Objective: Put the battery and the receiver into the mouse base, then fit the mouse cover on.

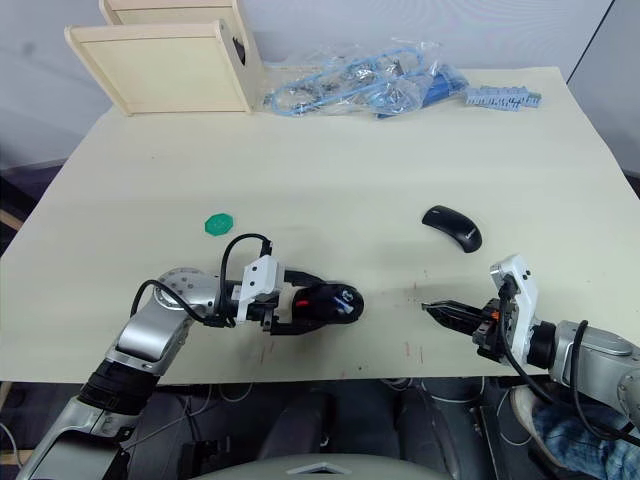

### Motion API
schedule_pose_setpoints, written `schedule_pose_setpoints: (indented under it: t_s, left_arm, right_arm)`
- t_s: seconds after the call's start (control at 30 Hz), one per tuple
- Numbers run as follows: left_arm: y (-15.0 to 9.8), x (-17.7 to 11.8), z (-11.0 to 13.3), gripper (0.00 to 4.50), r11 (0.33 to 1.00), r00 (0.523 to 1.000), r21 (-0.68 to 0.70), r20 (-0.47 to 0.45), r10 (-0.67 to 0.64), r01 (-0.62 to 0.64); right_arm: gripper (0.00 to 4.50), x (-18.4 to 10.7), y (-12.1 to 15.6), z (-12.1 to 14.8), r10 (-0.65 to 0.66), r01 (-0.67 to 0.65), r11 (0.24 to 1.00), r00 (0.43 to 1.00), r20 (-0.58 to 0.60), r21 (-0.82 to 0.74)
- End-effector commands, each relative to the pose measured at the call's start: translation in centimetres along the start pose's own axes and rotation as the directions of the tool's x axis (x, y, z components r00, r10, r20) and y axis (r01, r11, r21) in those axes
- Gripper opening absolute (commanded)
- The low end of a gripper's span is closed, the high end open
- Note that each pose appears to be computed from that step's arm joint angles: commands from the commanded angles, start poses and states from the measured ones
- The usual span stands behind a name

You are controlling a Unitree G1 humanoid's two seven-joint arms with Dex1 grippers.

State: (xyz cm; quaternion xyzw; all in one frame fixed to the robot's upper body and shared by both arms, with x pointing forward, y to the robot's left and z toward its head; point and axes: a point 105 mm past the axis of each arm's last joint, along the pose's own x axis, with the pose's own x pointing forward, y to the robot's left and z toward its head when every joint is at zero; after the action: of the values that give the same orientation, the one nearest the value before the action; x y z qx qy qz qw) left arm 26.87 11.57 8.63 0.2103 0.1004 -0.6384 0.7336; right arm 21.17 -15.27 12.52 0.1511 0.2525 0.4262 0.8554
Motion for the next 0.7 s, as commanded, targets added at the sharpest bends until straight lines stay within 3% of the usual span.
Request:
schedule_pose_setpoints:
  t_s: [0.03,0.7]
  left_arm:
    - [-0.1,0.1,0.2,2.92,1.0,1.0,0.018,0.001,-0.006,0.006]
    - [2.2,2.4,2.6,2.92,0.986,0.987,-0.046,0.035,0.159,-0.157]
  right_arm:
    - [0.0,0.0,0.8,0.5,0.024,-0.023,0.999,1.0,0.013,-0.023]
    - [0.0,1.4,1.4,2.4,0.016,-0.028,0.989,0.996,-0.085,-0.142]
